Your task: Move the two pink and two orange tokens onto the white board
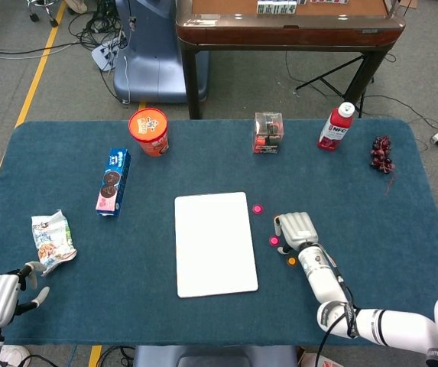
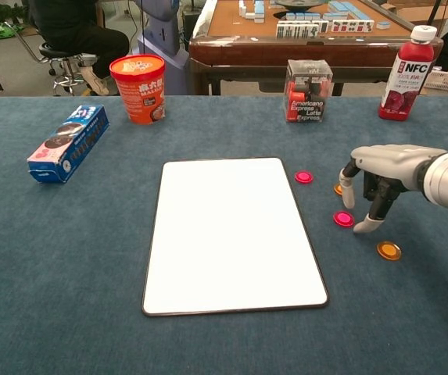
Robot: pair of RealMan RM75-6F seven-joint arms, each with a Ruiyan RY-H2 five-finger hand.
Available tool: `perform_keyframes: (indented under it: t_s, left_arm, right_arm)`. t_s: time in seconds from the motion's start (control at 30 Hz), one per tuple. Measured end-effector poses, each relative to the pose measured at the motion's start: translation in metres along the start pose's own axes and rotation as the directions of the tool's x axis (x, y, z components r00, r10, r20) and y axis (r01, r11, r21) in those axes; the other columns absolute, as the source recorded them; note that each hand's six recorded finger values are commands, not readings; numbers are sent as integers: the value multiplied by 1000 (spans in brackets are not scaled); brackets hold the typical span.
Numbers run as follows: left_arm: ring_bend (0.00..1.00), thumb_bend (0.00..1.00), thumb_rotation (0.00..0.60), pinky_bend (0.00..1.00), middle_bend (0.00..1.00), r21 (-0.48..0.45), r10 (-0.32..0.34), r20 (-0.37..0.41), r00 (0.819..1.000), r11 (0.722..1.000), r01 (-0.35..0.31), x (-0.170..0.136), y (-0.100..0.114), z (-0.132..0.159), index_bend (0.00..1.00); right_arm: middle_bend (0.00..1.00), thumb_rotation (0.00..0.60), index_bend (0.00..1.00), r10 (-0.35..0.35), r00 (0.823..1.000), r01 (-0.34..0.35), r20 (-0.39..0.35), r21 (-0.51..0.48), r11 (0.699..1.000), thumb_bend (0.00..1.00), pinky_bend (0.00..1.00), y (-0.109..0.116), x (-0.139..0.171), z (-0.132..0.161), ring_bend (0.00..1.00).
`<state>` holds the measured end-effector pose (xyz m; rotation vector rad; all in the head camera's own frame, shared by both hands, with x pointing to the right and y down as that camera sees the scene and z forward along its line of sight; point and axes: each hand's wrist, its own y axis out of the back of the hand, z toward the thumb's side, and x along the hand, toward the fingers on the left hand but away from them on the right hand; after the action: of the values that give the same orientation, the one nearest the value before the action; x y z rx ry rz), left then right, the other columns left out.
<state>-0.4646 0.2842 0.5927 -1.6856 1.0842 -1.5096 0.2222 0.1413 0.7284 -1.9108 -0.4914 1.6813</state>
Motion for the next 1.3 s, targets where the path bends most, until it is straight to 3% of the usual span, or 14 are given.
perform_keyframes:
  t_s: [0.33, 0.93, 1.3]
  left_arm:
    - [638, 281, 600, 784, 647, -3, -4, -5, 1000, 1000, 4, -2, -1, -2, 511]
    - [639, 281, 600, 784, 647, -6, -7, -5, 1000, 1000, 7, -3, -3, -2, 511]
    - [638, 281, 600, 784, 647, -3, -8, -6, 1000, 1000, 8, -3, -4, -2, 511]
  right_arm:
    - [1000, 600, 475, 19, 1000, -19, 11, 11, 1000, 89, 1000, 0, -4, 3, 1000]
    - [1000, 600, 475, 101, 995, -100, 19, -26, 995, 288, 1000, -1, -9, 6, 1000]
    - [1000, 600, 491, 64, 998, -64, 9, -49, 997, 290, 1000, 16, 0, 2, 1000]
